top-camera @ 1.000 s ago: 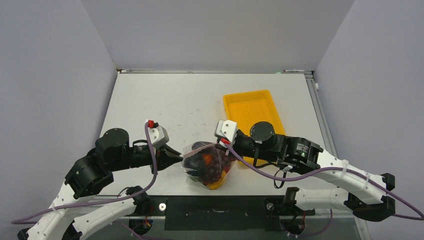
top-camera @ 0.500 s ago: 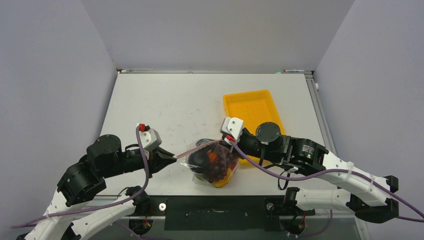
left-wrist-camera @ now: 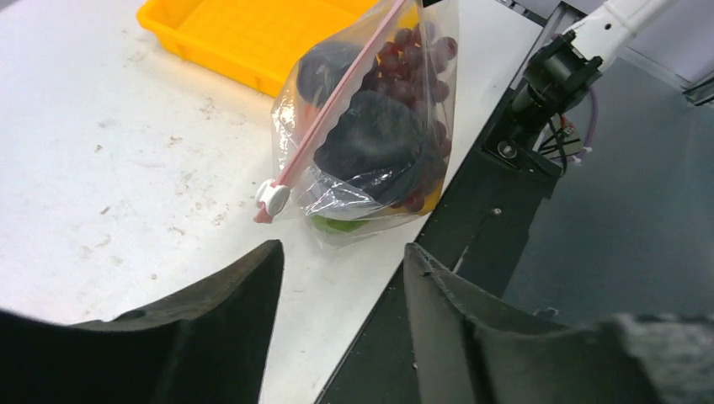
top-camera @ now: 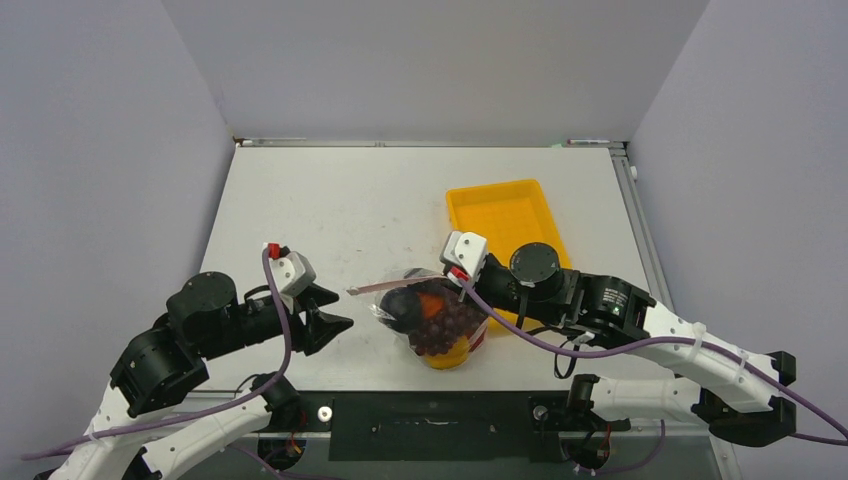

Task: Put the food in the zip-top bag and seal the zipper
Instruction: Zip the zipper food storage bag at the center of the board, then place the zipper food storage bag at the center of the board.

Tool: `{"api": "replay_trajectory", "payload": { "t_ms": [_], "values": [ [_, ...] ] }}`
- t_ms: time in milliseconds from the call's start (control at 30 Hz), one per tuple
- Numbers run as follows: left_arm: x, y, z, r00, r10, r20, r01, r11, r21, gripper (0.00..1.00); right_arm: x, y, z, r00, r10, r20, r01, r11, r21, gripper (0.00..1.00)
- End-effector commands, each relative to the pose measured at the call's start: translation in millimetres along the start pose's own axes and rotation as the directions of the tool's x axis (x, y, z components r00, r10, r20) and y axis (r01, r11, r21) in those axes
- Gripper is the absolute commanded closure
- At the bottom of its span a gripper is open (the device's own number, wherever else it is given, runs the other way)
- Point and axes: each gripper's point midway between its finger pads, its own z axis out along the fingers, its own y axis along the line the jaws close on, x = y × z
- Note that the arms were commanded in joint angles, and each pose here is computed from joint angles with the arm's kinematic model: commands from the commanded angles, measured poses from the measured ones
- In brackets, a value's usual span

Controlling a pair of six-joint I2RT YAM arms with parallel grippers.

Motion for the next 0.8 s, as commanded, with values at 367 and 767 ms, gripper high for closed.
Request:
{"api": "replay_trajectory", "payload": {
  "t_ms": [367,767],
  "values": [
    [-30.8,32.6,12.8,0.983,0.015,0.180,0.015,0.986,-0.166,0.25,-67.9,-29.5,15.1,0.984,-0.035,0.177,0.014,0.993,0.118,0.95],
    [-31.7,17.8,9.1,0.938,0.004,0.347,0.023,0.997,-0.073,0.12,-111.1,-66.6,62.3,0.979,-0.103,0.178,0.059,0.970,0.237,0.95]
  ]
}}
